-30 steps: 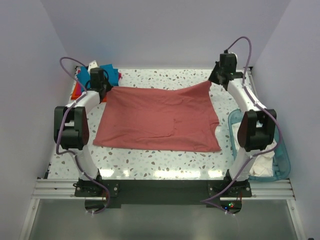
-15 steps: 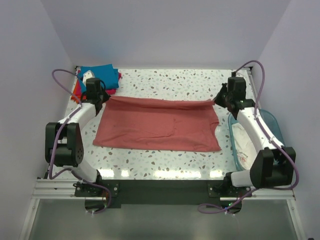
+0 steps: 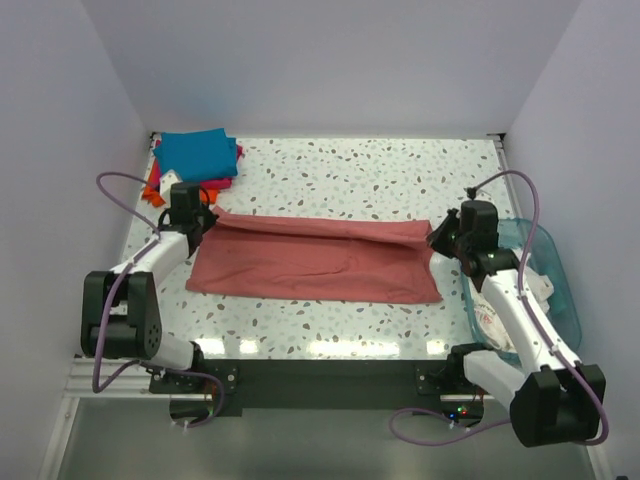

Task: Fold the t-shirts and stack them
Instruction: Fold the tshirt

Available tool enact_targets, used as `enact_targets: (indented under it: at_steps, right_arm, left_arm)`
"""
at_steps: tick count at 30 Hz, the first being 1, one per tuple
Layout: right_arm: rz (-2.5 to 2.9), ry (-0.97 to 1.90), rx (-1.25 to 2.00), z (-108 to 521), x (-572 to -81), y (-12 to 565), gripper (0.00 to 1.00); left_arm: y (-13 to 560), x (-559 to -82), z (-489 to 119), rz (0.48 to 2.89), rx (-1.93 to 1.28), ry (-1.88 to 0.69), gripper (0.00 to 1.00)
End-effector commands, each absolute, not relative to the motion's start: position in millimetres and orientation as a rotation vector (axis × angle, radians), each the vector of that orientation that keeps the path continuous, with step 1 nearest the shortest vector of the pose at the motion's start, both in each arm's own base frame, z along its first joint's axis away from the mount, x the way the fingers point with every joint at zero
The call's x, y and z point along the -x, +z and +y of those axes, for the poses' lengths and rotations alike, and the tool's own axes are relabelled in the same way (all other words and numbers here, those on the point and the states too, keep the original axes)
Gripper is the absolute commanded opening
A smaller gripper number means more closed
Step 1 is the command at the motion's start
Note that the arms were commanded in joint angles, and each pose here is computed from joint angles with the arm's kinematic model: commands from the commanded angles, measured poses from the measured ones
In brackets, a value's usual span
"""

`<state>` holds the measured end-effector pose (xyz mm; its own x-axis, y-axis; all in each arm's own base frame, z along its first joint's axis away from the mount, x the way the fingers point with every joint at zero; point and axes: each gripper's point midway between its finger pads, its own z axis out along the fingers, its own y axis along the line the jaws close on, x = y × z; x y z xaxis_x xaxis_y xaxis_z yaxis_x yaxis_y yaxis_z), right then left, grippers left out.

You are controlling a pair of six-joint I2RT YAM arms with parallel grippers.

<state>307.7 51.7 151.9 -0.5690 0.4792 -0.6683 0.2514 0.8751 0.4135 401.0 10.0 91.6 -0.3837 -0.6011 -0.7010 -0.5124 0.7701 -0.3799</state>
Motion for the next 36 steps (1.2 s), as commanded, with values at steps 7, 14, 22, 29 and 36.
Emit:
enact_targets:
  at_steps: [7,14,22,29,36]
  right_arm:
    - [2.218,0.432,-0.540,62.8,-274.0,120.2,0.00]
    - [2.181,0.490,-0.488,68.5,-256.1,123.1,0.40]
    - [2.166,0.427,-0.464,63.9,-288.5,137.1,0.49]
    - [2.272,0.248,-0.357,90.2,-339.0,120.9,0.49]
    - [2.305,0.170,-0.283,123.8,-374.4,100.4,0.49]
  left_arm:
    - [84.0,-360.2,18.7,1.955,0.972,-0.146,0.01]
    - [78.7,-335.3,25.4,1.854,1.032,-0.196,0.52]
    - [111.1,-356.1,13.7,1.827,0.891,-0.251,0.51]
    - [99.8,-375.3,-14.2,1.921,0.863,-0.191,0.45]
    - [68.1,-377.7,-11.3,2.000,0.917,-0.116,0.42]
